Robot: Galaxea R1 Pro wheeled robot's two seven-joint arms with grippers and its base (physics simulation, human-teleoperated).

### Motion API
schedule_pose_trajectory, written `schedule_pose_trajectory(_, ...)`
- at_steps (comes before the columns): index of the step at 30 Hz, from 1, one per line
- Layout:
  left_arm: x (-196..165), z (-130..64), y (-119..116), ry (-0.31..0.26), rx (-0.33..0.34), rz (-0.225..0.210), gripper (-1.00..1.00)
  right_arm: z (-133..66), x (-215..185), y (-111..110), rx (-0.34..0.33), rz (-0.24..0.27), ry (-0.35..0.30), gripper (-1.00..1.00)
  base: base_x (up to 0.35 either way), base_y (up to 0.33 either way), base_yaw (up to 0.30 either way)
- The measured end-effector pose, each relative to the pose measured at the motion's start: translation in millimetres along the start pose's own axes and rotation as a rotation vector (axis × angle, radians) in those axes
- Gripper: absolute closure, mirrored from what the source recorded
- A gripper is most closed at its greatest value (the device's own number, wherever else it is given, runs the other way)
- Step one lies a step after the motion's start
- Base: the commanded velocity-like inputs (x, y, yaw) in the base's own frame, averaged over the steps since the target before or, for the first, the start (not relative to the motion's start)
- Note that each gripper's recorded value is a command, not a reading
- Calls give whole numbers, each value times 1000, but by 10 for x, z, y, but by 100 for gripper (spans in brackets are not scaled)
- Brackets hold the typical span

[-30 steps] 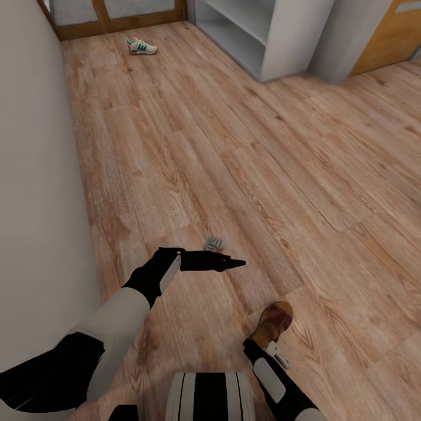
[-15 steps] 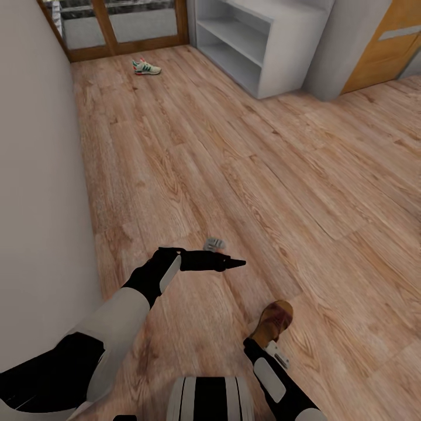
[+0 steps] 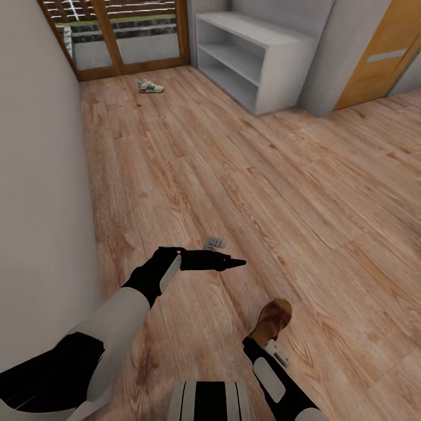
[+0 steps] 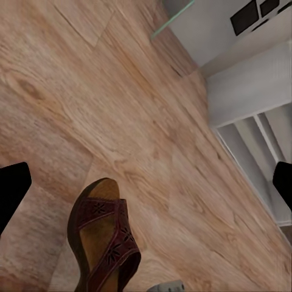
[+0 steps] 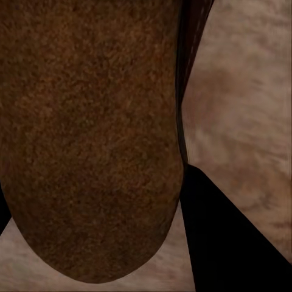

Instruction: Pick up the two gym shoes and the two sandals from the corridor floor and place them onto the hallstand (shoe rack) in the corridor, making sure they are on the rack and not on the floor. Arrange them so the two gym shoes are next to each other and the two sandals are next to each other.

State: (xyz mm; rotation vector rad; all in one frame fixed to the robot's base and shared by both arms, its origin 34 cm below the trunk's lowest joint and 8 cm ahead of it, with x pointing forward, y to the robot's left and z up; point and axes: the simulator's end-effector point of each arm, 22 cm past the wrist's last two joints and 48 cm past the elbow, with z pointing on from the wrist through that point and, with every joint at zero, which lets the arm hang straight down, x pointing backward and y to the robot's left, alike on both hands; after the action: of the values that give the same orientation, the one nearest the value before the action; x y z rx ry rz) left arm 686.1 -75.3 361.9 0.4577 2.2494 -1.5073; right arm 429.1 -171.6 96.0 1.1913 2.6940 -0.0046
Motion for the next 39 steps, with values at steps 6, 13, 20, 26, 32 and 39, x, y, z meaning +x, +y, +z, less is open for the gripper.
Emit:
schedule_pose_trajectory(6,-111,-52,-106,-11,-1,22,-100,-78,-82,103,-24,-1,-18,100,0,0,0)
schedule_pose_trajectory(13,-303,-345,3,-52,-45,29,-100,-241,-330,429,-97,1,-72,100,0,0,0)
schedule_pose_trajectory(20,-420,-856,295,-76,-128,46,-100,-394,-645,604,-143,-6,-147,100,0,0,0)
schedule_pose_trajectory(26,-478,-1064,385,-77,-192,72,-100,-512,-883,661,-153,-122,-237,100,0,0,-73)
schedule_pose_trajectory(32,-360,-1138,510,-70,-290,61,-100,-660,-1056,740,-160,-215,-302,100,0,0,-181)
schedule_pose_trajectory(39,-296,-1249,742,-91,-448,97,-100,-822,-1401,639,-127,-346,-384,100,0,0,-209)
